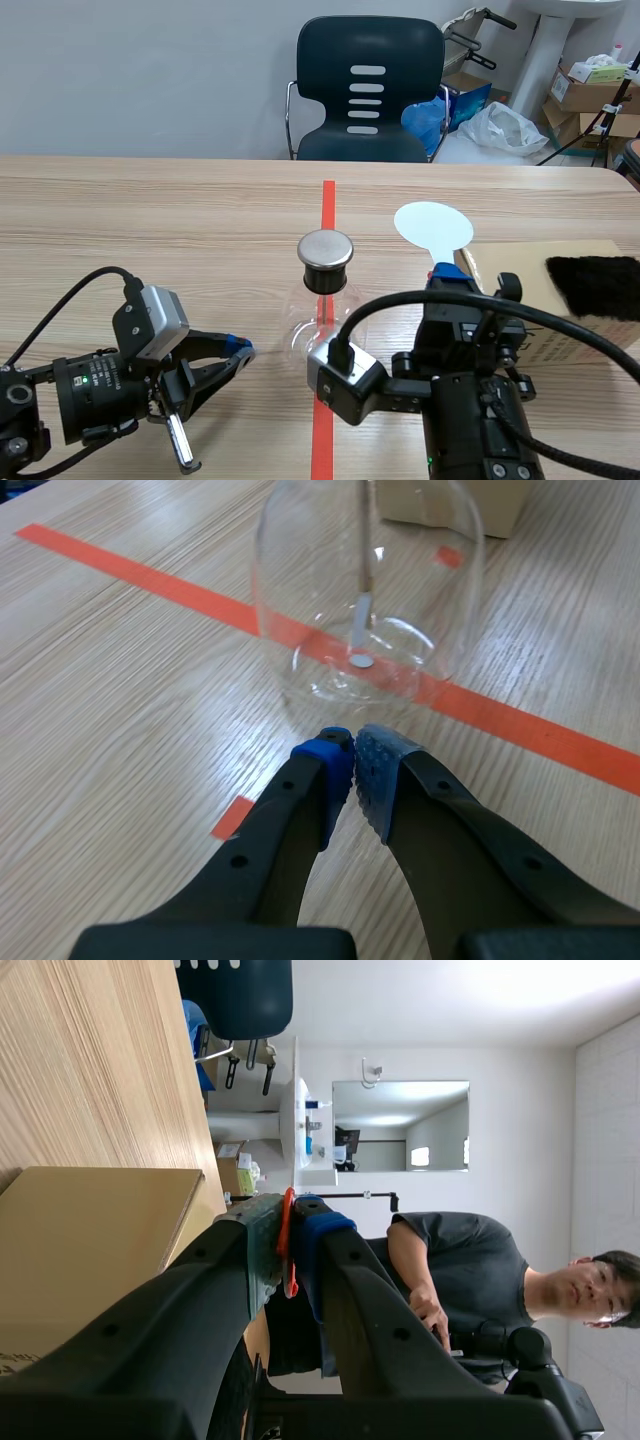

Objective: Do the electroscope experiment

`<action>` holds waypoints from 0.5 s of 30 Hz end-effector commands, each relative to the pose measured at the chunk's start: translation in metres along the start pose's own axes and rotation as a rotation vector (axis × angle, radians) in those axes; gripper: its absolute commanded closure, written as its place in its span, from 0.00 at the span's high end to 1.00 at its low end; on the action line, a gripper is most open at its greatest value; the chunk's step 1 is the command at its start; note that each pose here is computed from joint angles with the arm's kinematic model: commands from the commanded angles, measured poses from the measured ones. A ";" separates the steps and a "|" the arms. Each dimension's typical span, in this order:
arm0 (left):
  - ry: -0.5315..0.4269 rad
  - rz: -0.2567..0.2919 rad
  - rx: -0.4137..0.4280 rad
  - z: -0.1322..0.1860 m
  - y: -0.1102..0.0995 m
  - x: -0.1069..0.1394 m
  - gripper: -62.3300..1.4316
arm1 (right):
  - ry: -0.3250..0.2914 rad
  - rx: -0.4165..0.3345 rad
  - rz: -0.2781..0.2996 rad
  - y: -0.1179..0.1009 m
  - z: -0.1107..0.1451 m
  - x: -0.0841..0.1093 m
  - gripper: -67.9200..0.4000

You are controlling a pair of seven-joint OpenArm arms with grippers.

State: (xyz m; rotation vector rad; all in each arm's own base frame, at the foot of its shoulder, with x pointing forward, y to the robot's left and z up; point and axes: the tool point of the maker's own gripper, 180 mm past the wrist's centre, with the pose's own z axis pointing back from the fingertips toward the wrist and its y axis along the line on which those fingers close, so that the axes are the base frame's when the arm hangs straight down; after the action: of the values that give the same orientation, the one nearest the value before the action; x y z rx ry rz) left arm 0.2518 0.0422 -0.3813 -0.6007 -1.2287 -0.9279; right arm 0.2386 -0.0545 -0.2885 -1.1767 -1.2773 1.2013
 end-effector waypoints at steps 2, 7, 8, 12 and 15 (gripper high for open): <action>-0.044 -0.002 -0.006 -0.007 -0.001 0.013 0.11 | -0.004 -0.033 -0.005 -0.010 -0.005 -0.001 0.02; -0.042 -0.002 -0.004 -0.007 -0.001 0.012 0.11 | -0.004 -0.033 -0.006 -0.010 -0.005 -0.001 0.02; -0.042 -0.002 -0.004 -0.007 -0.001 0.012 0.11 | -0.004 -0.033 -0.006 -0.010 -0.005 -0.001 0.02; -0.042 -0.002 -0.004 -0.007 -0.001 0.012 0.11 | -0.004 -0.033 -0.006 -0.010 -0.005 -0.001 0.02; -0.042 -0.002 -0.003 -0.007 -0.001 0.012 0.11 | -0.005 -0.033 -0.006 -0.010 -0.005 -0.001 0.02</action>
State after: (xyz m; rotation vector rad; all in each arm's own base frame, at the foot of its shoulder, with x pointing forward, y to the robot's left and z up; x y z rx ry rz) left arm 0.2514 0.0372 -0.3804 -0.6104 -1.2348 -0.9262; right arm 0.2386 -0.0544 -0.2885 -1.1765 -1.2776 1.2016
